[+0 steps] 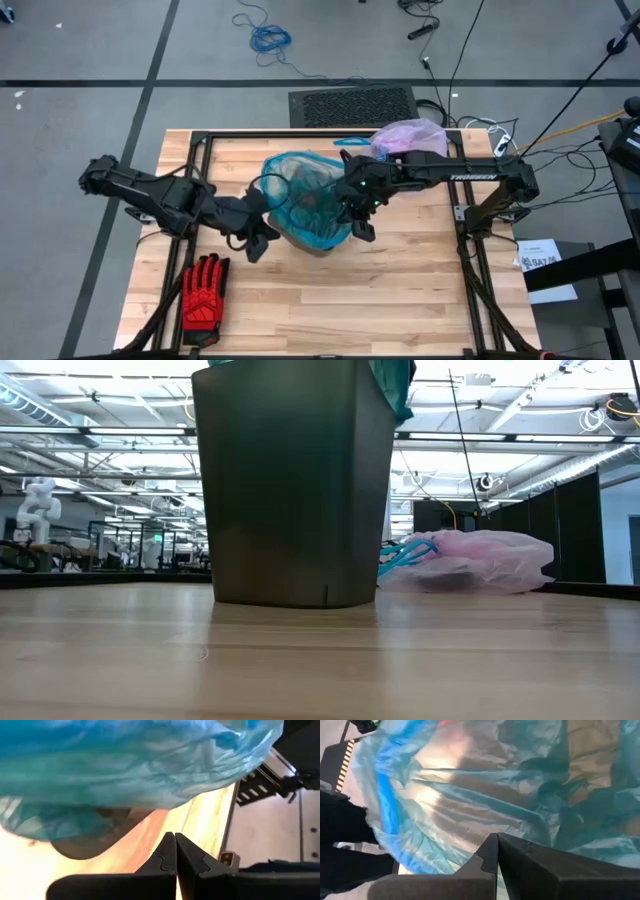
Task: Place trash/remove bag and relplace
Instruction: Insert the blue trash bag into the trash bin
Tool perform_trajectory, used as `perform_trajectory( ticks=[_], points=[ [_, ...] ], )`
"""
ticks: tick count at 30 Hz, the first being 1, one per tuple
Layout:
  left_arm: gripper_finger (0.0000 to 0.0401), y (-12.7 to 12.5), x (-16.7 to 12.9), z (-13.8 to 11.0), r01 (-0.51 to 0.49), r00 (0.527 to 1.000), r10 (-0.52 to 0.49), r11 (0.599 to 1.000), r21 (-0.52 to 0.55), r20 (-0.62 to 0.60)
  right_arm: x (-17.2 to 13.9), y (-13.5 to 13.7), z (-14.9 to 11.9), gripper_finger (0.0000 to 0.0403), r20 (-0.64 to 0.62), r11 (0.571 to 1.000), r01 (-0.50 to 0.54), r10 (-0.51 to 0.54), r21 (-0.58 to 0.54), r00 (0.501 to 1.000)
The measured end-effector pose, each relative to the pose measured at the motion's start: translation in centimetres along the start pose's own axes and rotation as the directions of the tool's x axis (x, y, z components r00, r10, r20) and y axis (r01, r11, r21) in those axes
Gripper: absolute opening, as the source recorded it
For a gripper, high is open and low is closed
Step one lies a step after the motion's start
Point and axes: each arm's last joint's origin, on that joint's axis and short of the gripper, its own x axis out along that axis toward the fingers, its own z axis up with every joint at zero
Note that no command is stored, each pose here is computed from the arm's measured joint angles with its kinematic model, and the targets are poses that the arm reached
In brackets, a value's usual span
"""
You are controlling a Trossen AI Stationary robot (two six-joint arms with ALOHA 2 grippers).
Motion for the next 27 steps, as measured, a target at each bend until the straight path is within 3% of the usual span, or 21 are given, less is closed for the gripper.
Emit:
perform_trajectory(
  ticks=[3, 7, 9, 11, 17, 20, 22, 27],
  points=[
    [0.0, -0.5, -0.2, 0.3, 0.037, 0.998, -0.037, 0.999, -0.003, 0.054, 0.1, 0.4, -0.1, 0.0, -0.006, 1.0, -0.006, 0.006, -0.001, 1.0],
    [0.0, -1.6, -3.2, 2.3, 0.128, 0.947, -0.143, 0.989, 0.07, 0.289, 0.2, 0.6, -0.1, 0.0, -0.006, 1.0, -0.005, 0.005, 0.002, 1.0],
    [0.0, -1.5, -4.9, 3.6, 0.079, 0.909, -0.115, 0.991, 0.107, 0.4, 0.2, 0.6, -0.1, 0.0, -0.006, 1.0, -0.005, 0.005, 0.003, 1.0],
    [0.0, -0.7, -5.4, 4.4, 0.0, 0.9, -0.054, 0.992, 0.123, 0.432, 0.2, 0.6, -0.1, 0.0, -0.005, 1.0, -0.004, 0.004, 0.004, 1.0],
    [0.0, 2.2, -1.6, 6.2, -0.073, 0.97, 0.034, 0.985, 0.157, 0.24, 0.2, 0.6, -0.1, 0.0, 0.001, 1.0, -0.007, 0.007, -0.001, 1.0],
    [0.0, 2.9, 1.1, 7.5, -0.026, 0.984, -0.014, 0.974, 0.227, 0.176, 0.2, 0.6, -0.1, 0.0, 0.0, 1.0, -0.011, 0.011, -0.001, 1.0],
    [0.0, 3.0, 1.8, 8.4, 0.055, 0.985, -0.092, 0.969, 0.243, 0.144, 0.2, 0.6, -0.1, 0.0, -0.001, 1.0, -0.014, 0.014, -0.001, 1.0],
    [0.0, 2.7, 3.6, 7.6, 0.198, 0.979, -0.188, 0.966, 0.165, -0.075, -0.3, 0.7, -0.1, 0.0, 0.004, 1.0, -0.016, 0.016, 0.0, 1.0]
  ],
)
